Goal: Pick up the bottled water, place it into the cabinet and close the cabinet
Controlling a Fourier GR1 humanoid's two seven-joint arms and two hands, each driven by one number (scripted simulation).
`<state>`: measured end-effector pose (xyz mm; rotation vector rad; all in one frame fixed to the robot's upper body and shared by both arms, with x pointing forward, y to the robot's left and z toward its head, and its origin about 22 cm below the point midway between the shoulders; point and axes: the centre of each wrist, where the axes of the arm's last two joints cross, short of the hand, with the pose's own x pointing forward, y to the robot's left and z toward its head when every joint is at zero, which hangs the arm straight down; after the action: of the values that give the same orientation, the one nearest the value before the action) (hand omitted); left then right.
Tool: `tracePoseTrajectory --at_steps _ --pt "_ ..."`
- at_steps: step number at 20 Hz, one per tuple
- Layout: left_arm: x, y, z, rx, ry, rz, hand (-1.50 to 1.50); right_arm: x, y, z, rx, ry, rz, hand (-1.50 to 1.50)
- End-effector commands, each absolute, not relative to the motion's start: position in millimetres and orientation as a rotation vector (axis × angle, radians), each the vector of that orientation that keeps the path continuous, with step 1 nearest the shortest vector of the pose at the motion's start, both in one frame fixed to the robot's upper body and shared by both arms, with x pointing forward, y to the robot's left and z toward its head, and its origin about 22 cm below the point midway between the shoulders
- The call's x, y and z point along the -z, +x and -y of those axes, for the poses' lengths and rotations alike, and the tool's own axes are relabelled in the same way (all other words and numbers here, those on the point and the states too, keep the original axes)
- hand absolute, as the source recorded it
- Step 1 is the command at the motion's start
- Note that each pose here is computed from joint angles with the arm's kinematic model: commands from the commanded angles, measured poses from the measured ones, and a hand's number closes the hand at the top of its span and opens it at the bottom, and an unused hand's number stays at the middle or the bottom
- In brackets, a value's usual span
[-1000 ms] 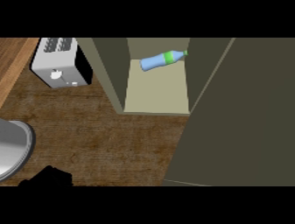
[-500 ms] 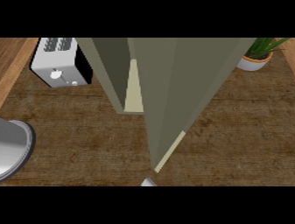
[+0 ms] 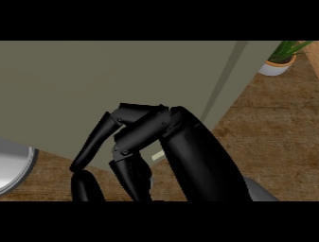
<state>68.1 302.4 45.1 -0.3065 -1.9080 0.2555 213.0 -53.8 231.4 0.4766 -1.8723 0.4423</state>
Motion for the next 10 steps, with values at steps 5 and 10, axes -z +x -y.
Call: tracePoseTrajectory --at_steps 5,10 --pt "-44.3 40.0 -319.6 -0.274 -0.303 1.899 1.50 -231.9 278.0 49.2 -0.433 0.437 1.841 1.50" --pt "-65.3 57.4 -329.3 -0.250 -0.313 1.926 1.50 -224.5 325.6 36.3 -0.443 0.390 1.794 1.50"
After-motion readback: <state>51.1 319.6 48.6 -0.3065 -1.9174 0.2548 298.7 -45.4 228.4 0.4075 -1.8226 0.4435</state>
